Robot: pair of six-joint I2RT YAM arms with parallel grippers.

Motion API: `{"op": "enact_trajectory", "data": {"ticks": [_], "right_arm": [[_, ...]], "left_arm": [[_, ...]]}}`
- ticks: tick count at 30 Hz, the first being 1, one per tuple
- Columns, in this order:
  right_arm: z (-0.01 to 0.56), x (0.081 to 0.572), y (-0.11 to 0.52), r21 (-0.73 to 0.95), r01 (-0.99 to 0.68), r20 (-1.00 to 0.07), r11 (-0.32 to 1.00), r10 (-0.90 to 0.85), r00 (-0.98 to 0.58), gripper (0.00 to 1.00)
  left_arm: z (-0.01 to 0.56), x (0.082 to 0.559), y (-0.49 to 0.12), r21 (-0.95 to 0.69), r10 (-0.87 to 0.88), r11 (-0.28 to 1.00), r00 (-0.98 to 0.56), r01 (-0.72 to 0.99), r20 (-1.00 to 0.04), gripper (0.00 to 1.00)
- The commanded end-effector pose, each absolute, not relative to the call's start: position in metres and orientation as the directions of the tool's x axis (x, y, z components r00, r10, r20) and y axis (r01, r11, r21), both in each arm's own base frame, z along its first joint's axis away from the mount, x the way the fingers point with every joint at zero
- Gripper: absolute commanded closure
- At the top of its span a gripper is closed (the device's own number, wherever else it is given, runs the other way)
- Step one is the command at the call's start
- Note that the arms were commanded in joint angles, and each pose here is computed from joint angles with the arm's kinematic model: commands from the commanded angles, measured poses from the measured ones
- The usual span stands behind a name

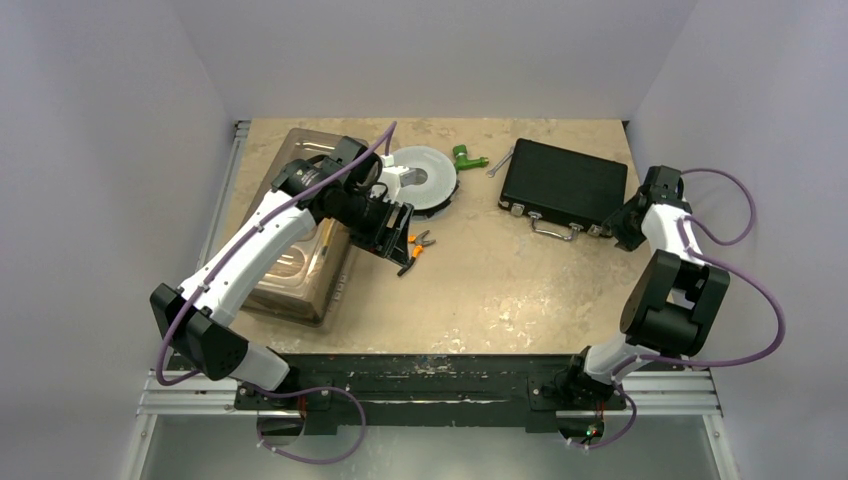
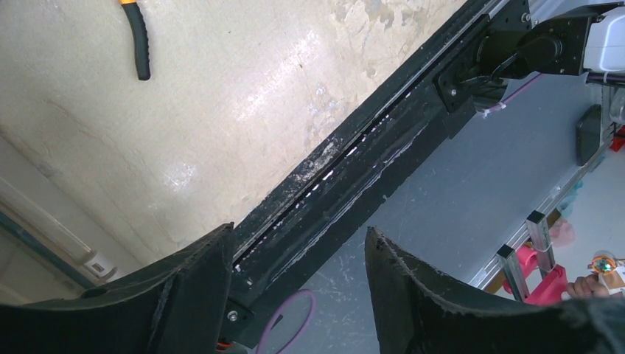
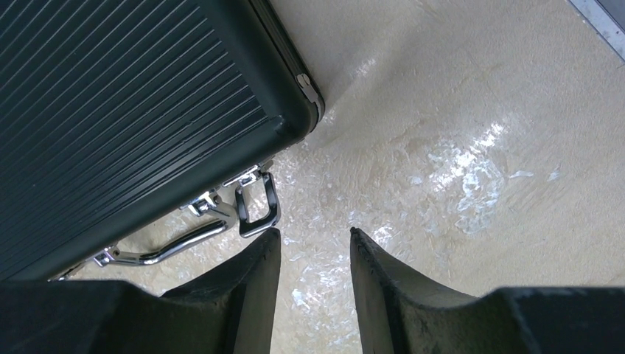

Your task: Pack up texas hold em set

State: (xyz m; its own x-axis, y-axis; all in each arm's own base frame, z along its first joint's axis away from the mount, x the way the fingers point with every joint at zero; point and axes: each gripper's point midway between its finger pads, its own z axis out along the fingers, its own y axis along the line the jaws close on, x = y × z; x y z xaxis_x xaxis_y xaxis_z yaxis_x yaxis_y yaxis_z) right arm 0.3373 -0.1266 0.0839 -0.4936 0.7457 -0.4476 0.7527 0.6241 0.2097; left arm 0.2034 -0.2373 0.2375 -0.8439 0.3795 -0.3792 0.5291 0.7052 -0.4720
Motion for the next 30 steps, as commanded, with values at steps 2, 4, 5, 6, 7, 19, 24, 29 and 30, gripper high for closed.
{"op": "enact_trajectory", "data": {"ticks": [2,4,5,6,7,19,24,29,30], "right_arm": [[0.110,0.359,-0.130,0.264,0.711,-0.507,0.651,0.721,-0.473,0.61],[0.102,0.364,-0.131,0.254,0.707,-0.491,0.660,0.718,-0.494,0.62],[0.098,0.365,-0.132,0.244,0.707,-0.490,0.663,0.714,-0.501,0.62],[0.092,0.364,-0.134,0.233,0.713,-0.487,0.662,0.713,-0.503,0.62],[0.086,0.362,-0.134,0.227,0.717,-0.482,0.659,0.716,-0.505,0.63],[0.026,0.339,-0.128,0.164,0.731,-0.418,0.662,0.719,-0.556,0.75],[0.007,0.319,-0.143,0.010,0.757,-0.398,0.654,0.697,-0.597,0.73],[0.000,0.287,-0.143,-0.076,0.772,-0.391,0.631,0.693,-0.605,0.72],[-0.001,0.283,-0.141,-0.070,0.770,-0.397,0.635,0.690,-0.605,0.72]], "left_arm": [[0.248,0.203,-0.240,-0.465,0.395,0.673,-0.811,0.575,-0.432,0.37],[0.248,0.203,-0.241,-0.469,0.394,0.670,-0.811,0.575,-0.432,0.37],[0.249,0.203,-0.241,-0.471,0.394,0.670,-0.812,0.574,-0.430,0.37],[0.249,0.204,-0.241,-0.471,0.394,0.670,-0.812,0.574,-0.430,0.37],[0.248,0.203,-0.241,-0.470,0.395,0.671,-0.813,0.573,-0.427,0.37],[0.241,0.201,-0.230,-0.432,0.399,0.711,-0.824,0.555,-0.402,0.37],[0.239,0.200,-0.229,-0.439,0.377,0.726,-0.840,0.529,-0.389,0.37],[0.244,0.203,-0.234,-0.459,0.343,0.731,-0.853,0.505,-0.394,0.37],[0.245,0.203,-0.234,-0.461,0.336,0.733,-0.856,0.500,-0.394,0.37]]}}
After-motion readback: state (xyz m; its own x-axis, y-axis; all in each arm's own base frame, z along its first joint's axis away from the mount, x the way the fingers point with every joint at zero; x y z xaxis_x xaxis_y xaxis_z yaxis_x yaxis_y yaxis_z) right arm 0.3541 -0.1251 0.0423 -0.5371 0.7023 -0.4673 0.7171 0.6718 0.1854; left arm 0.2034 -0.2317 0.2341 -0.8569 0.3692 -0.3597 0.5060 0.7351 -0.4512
